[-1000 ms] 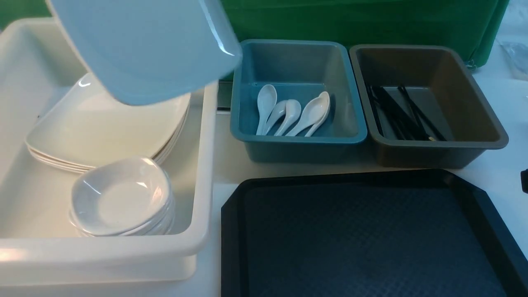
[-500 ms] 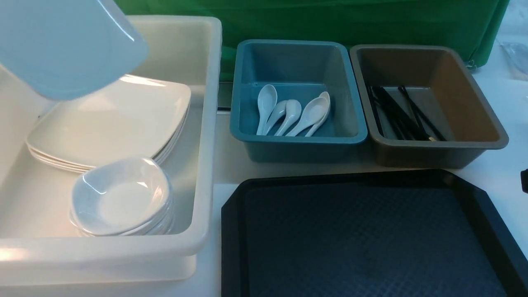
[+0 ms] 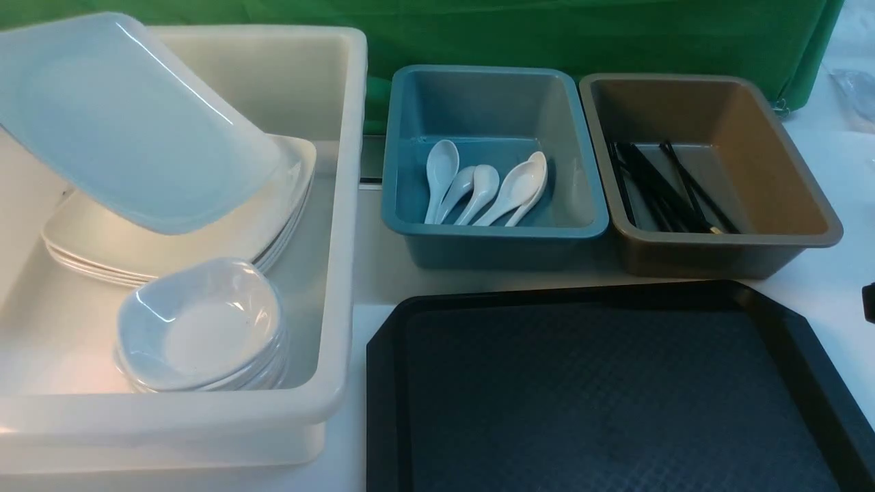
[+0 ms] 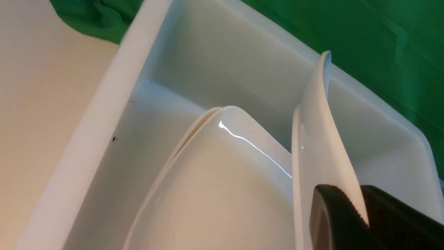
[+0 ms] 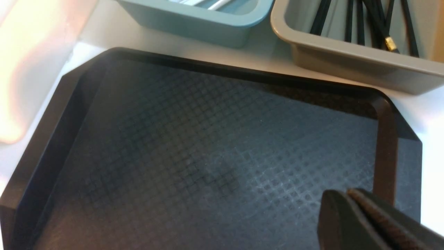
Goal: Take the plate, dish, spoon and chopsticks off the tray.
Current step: Use the left arm to put the plate into the large storage box on the left
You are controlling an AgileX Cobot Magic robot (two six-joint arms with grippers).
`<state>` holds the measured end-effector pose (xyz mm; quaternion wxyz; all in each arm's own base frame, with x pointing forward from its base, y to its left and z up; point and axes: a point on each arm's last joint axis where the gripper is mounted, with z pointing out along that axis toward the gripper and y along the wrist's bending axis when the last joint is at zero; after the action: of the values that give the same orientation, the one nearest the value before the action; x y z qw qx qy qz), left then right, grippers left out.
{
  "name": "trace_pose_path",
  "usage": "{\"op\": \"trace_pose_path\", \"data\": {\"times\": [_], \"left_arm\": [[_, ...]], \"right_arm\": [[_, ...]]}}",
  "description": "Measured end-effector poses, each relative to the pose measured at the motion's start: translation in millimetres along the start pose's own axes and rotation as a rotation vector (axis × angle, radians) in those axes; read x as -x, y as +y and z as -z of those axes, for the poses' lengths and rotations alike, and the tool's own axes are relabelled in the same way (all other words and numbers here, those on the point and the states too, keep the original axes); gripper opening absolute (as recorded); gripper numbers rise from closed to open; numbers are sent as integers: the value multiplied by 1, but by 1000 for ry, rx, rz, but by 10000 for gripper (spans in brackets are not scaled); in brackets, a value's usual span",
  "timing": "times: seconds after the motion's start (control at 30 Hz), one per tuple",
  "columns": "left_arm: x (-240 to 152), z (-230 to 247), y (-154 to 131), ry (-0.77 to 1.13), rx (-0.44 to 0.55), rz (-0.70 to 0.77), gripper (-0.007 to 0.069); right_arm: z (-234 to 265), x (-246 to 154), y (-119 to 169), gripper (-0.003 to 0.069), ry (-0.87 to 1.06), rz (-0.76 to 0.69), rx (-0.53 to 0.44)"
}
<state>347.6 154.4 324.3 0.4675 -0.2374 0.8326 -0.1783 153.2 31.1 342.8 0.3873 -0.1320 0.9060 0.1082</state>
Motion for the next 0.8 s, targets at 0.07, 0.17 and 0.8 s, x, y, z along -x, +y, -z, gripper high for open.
{"op": "trace_pose_path", "data": {"times": [0.07,0.17,0.8], "left_arm": [[-3,-10,7,11,9,18,34],[-7,-20,15,30,21,29,34],[-44,-69,37,237,180,-167,38]], "right_arm": [[0,0,0,50,0,0,0],[0,0,0,50,-1,0,0],[0,0,0,50,-2,-3,2]]}}
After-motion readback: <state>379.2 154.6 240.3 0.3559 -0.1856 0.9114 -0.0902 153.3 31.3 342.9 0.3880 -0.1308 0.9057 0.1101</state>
